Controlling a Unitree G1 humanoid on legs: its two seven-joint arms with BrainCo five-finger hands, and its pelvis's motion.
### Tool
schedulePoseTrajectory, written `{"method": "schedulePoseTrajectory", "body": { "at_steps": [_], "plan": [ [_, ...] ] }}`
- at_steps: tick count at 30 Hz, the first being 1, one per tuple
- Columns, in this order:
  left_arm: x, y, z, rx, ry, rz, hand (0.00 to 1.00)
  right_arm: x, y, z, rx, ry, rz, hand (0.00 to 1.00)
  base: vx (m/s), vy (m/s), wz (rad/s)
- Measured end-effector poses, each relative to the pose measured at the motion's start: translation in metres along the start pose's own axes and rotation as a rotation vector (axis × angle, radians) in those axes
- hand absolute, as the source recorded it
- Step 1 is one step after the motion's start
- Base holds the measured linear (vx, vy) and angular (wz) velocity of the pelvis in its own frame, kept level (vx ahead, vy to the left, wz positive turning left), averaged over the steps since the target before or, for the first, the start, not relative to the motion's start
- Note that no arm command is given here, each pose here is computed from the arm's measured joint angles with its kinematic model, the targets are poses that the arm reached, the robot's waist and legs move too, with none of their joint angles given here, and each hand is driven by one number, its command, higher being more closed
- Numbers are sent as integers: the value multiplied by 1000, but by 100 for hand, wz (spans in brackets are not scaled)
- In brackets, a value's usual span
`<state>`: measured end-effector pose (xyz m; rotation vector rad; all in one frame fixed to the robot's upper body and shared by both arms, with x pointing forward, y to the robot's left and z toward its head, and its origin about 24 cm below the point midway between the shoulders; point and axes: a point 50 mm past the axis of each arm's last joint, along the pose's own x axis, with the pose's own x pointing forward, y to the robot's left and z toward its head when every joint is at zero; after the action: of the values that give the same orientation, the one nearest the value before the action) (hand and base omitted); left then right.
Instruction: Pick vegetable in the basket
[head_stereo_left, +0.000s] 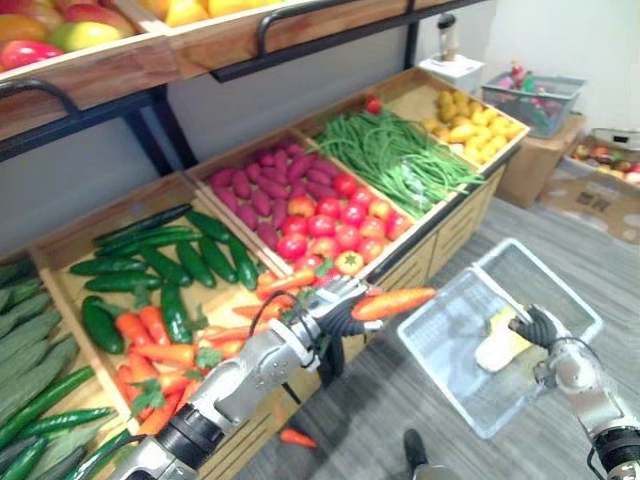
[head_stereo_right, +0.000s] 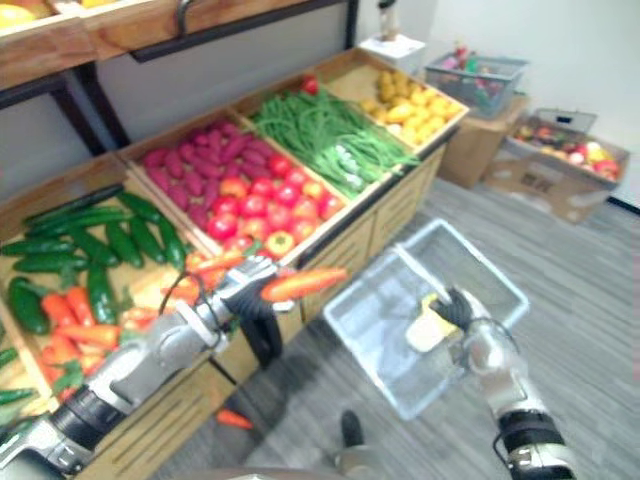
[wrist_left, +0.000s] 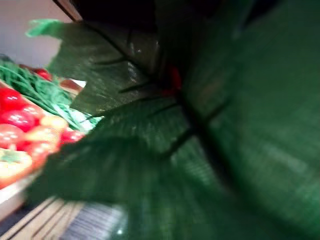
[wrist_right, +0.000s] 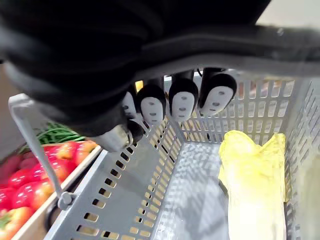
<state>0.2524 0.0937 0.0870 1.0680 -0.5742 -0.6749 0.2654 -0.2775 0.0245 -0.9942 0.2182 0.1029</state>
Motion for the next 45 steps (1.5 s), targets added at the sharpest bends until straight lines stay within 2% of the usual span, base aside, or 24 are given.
{"method": "schedulePoseTrajectory", "body": {
  "at_steps": [5, 10, 18, 30, 31, 45],
  "plan": [
    [18, -11, 21, -21, -112, -46, 100, 0, 8, 38, -28, -195, 61, 100, -65, -25, -48],
    [36, -27, 36, -53, -184, -106, 100, -2, 17, 47, -11, -234, 126, 100, -74, -27, -22],
    [45, -63, 27, -104, -89, -216, 100, -10, 8, 65, 24, -327, 139, 100, -63, -43, -13],
    [47, -104, -1, -59, 106, -368, 100, -12, 17, 68, 19, -339, 191, 100, -46, -27, 3],
    [48, -107, -3, -54, 123, -379, 0, -12, 18, 67, 19, -336, 198, 100, -50, -12, 12],
    [51, -114, -22, -50, 266, -396, 0, -5, 25, 60, 60, -283, 205, 100, -57, -24, 6]
  ]
}}
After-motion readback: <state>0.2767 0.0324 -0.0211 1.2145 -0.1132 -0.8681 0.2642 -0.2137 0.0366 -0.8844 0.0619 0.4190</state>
